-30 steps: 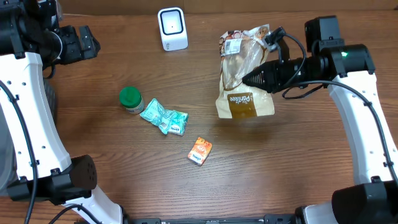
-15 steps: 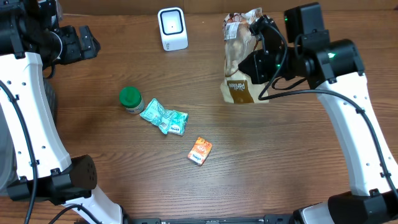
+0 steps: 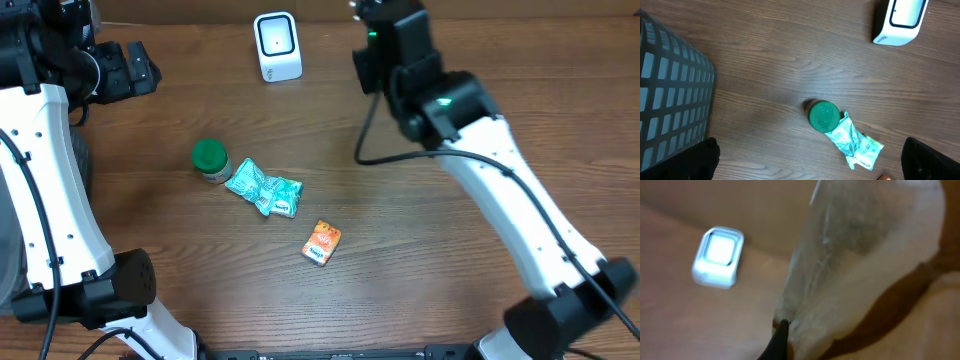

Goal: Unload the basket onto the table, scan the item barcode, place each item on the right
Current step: 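Lift the pouch with the right gripper and carry it to the white scanner, then hold the pouch barcode under the white scanner with the right gripper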

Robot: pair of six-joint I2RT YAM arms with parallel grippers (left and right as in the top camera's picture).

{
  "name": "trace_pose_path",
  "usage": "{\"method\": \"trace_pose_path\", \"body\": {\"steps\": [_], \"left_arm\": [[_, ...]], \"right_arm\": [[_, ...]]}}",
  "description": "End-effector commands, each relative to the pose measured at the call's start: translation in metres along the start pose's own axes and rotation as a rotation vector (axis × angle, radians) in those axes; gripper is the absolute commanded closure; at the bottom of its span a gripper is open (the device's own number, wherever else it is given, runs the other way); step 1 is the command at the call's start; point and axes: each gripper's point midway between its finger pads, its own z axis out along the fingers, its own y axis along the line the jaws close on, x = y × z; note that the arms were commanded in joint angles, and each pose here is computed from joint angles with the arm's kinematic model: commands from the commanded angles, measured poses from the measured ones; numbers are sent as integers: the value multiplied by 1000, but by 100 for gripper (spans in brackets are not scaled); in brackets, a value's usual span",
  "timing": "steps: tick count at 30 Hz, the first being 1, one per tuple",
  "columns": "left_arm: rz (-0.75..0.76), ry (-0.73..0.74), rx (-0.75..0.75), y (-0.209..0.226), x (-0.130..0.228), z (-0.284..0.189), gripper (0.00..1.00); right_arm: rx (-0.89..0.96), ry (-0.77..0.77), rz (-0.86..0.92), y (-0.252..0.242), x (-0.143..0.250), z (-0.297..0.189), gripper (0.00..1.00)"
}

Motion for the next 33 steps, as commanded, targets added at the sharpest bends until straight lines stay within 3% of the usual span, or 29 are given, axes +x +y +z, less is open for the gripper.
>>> {"method": "trace_pose_path", "body": {"steps": [1,14,24,33], "left_arm": [[24,-4,-4,-1,0,-1,0],[27,-4,-2,-2,0,-1,1],[27,-3,-2,-2,0,-1,0],[27,-3,-2,-2,0,-1,0]], "right_arm": [[156,2,-232,1,-3,26,96],[213,-145,-674,64,0,136,96],[194,-139,-789,112,45,183,96],[226,-149,-785,125,50,187,96]]}}
